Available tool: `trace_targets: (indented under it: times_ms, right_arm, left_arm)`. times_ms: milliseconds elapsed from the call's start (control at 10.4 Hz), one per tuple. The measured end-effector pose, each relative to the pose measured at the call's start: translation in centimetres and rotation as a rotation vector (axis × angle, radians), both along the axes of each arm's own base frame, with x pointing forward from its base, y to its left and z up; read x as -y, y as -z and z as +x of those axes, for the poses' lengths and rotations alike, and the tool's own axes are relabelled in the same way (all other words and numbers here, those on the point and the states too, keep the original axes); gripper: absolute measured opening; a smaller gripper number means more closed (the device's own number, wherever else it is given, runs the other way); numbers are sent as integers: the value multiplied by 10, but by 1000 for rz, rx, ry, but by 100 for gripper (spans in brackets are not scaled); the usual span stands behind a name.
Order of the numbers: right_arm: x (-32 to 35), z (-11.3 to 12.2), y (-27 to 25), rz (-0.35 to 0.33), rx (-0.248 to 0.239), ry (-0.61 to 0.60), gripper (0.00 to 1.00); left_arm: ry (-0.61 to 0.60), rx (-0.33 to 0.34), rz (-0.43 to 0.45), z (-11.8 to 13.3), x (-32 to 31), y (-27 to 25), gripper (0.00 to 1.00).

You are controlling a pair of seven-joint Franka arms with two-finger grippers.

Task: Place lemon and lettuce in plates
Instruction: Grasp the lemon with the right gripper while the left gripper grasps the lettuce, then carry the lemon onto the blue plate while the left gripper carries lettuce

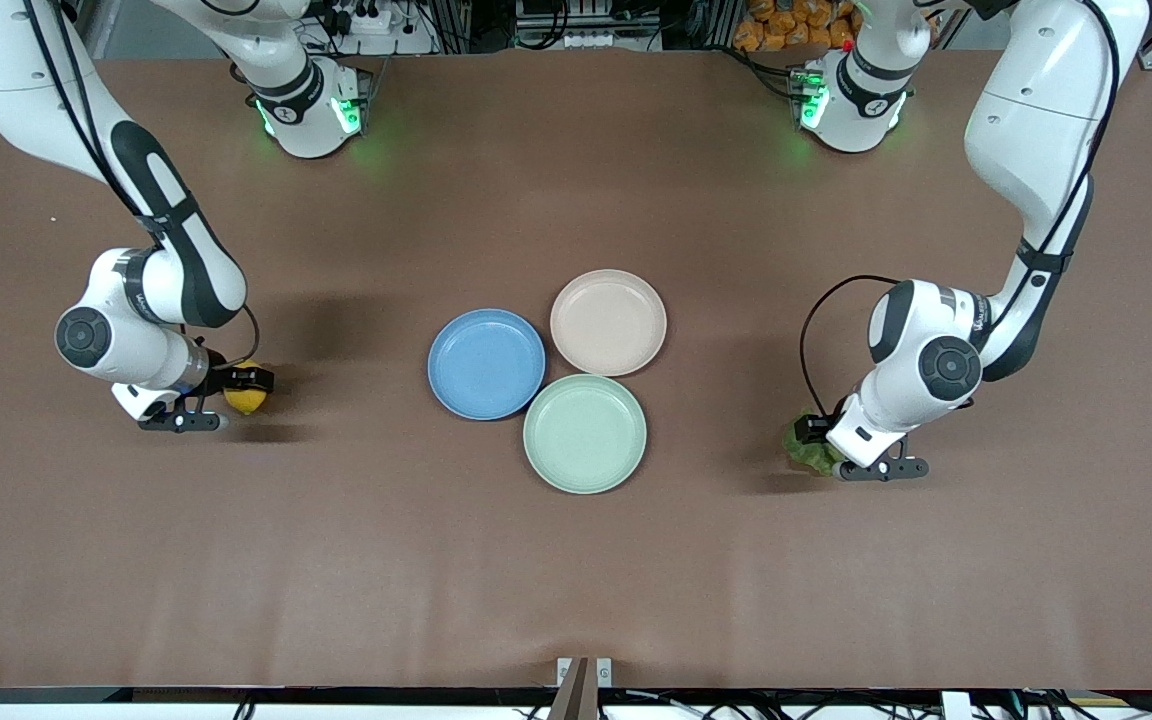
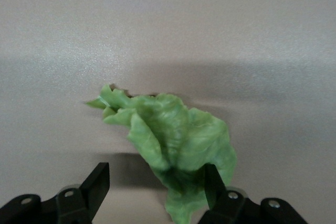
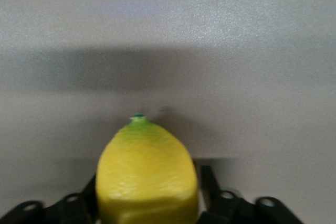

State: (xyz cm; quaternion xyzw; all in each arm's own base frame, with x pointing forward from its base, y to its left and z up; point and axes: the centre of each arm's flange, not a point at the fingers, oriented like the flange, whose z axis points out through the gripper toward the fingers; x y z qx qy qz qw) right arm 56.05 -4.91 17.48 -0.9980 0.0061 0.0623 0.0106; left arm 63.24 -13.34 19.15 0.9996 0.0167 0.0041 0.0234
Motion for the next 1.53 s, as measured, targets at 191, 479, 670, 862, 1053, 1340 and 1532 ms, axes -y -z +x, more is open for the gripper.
trace_targets:
  times_ms: [191, 479, 670, 862, 1053, 1340, 1532]
  right_arm:
    - [-1, 1, -1, 1, -3, -3, 63]
    - [-19, 10, -18, 18, -57, -35, 63]
    - [-55, 30, -65, 68, -123, -12, 63]
    - [-119, 44, -108, 87, -121, 58, 63]
    - [-213, 39, -125, 60, -107, 149, 63]
    - [-328, 16, -125, 63, -115, 262, 63]
    - [-373, 3, -100, 63, -112, 299, 63]
  left_arm:
    - [-2, -1, 0, 0, -1, 1, 51]
    - [-3, 1, 0, 1, -2, 0, 14]
    - [-17, 14, -3, 6, -5, -5, 4]
    - [-59, 39, -4, 12, -4, -27, 4]
    - [-110, 9, 16, 8, 6, -68, 4]
    - [-165, -48, 48, -22, 52, -140, 4]
    - [-212, -64, 47, -48, 95, -156, 4]
